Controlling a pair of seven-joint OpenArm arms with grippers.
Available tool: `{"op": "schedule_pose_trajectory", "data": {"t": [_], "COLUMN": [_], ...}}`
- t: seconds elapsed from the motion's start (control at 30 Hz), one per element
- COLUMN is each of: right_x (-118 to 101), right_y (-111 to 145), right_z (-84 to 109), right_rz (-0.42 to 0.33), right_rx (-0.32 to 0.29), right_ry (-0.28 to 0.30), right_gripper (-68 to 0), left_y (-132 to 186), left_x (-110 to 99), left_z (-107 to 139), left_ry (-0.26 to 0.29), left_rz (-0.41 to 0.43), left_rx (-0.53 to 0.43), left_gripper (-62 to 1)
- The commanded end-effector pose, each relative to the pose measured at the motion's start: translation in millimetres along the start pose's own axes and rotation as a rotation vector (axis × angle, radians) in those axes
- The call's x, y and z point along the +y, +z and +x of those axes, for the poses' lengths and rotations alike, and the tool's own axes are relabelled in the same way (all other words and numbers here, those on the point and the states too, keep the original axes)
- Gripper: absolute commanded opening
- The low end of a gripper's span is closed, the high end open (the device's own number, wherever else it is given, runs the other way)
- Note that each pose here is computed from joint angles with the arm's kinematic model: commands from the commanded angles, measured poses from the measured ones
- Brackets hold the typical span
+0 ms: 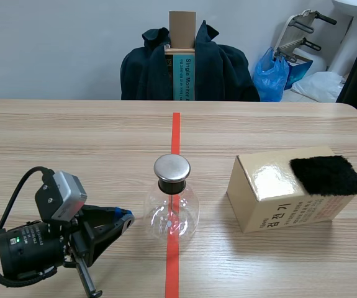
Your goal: Do the electroscope experiment.
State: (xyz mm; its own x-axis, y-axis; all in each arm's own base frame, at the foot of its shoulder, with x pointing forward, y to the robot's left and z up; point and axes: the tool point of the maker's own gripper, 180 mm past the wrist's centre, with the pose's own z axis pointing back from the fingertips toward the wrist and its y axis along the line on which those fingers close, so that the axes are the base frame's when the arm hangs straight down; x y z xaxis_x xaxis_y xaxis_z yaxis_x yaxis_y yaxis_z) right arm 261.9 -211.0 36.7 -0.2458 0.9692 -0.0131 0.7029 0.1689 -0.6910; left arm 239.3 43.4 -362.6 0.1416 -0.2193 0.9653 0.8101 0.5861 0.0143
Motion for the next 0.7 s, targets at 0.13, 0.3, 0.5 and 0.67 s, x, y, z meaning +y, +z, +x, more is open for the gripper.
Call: {"op": "schedule_pose_trajectory", "data": {"t": [0.13, 0.3, 0.5, 0.67], "right_x": [30, 90, 165, 206], "right_y": [-1, 14, 53, 86], "right_z": [17.6, 49.2, 92.2, 115.7], "right_rz": [0.010, 0.140, 0.363, 0.496], "right_rx": [-0.002, -0.030, -0.090, -0.127], "right_ry": [-0.079, -0.129, -0.177, -0.192], "right_gripper": [-66.9, -66.9, -66.9, -66.9], "left_y": [-7, -7, -7, -7], "left_x": [-2, -1, 0, -1], "left_z": [7, 7, 7, 6], "left_ry": [-0.004, -0.009, -0.014, -0.020], "left_rz": [0.006, 0.020, 0.022, 0.019], "left_rx": [-0.039, -0.041, -0.038, -0.031], "left_gripper": [-58.1, -58.1, -58.1, -58.1]}}
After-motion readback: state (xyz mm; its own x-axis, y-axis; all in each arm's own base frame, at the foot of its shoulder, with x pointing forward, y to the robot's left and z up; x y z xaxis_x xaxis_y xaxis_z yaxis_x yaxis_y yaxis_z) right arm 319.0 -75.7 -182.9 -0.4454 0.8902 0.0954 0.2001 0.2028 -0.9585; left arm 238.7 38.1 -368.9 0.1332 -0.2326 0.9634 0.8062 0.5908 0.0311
